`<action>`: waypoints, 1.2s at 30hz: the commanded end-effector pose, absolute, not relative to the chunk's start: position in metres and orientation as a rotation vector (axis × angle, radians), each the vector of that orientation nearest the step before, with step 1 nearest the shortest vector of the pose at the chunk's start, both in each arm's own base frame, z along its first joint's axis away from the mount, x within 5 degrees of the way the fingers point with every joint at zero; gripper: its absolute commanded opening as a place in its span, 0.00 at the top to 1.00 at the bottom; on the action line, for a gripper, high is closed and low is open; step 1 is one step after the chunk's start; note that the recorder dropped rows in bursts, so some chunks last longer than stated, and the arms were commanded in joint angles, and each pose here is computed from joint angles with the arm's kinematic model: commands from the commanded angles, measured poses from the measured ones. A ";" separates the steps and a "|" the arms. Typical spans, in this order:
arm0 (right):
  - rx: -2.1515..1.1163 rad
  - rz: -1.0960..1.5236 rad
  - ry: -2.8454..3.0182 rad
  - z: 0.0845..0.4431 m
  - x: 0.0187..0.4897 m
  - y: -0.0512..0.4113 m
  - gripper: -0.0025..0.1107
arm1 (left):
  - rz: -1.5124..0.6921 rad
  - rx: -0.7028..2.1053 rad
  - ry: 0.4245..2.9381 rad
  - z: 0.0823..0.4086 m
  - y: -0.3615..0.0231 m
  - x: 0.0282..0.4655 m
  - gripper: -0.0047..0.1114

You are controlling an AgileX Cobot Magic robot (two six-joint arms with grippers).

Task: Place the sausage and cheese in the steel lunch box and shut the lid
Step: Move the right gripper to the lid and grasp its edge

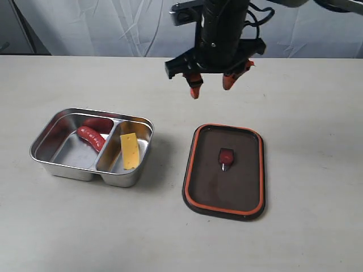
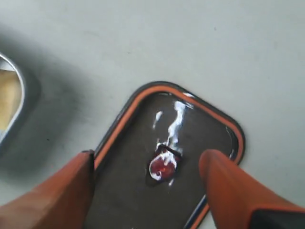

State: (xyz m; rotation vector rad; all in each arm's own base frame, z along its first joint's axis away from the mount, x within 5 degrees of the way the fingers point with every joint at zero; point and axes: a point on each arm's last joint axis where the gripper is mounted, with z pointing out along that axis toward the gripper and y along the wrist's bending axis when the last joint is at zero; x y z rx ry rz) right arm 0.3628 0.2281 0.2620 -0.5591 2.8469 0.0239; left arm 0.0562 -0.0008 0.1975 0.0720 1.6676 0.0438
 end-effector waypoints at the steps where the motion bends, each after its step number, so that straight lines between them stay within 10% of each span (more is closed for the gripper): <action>1: -0.506 0.022 2.961 0.249 0.345 0.207 0.43 | 0.035 0.073 1.661 0.197 -0.001 0.056 0.96; 36: -0.110 0.154 3.003 0.137 0.332 0.112 0.43 | 0.035 0.073 1.661 0.197 -0.001 0.056 0.96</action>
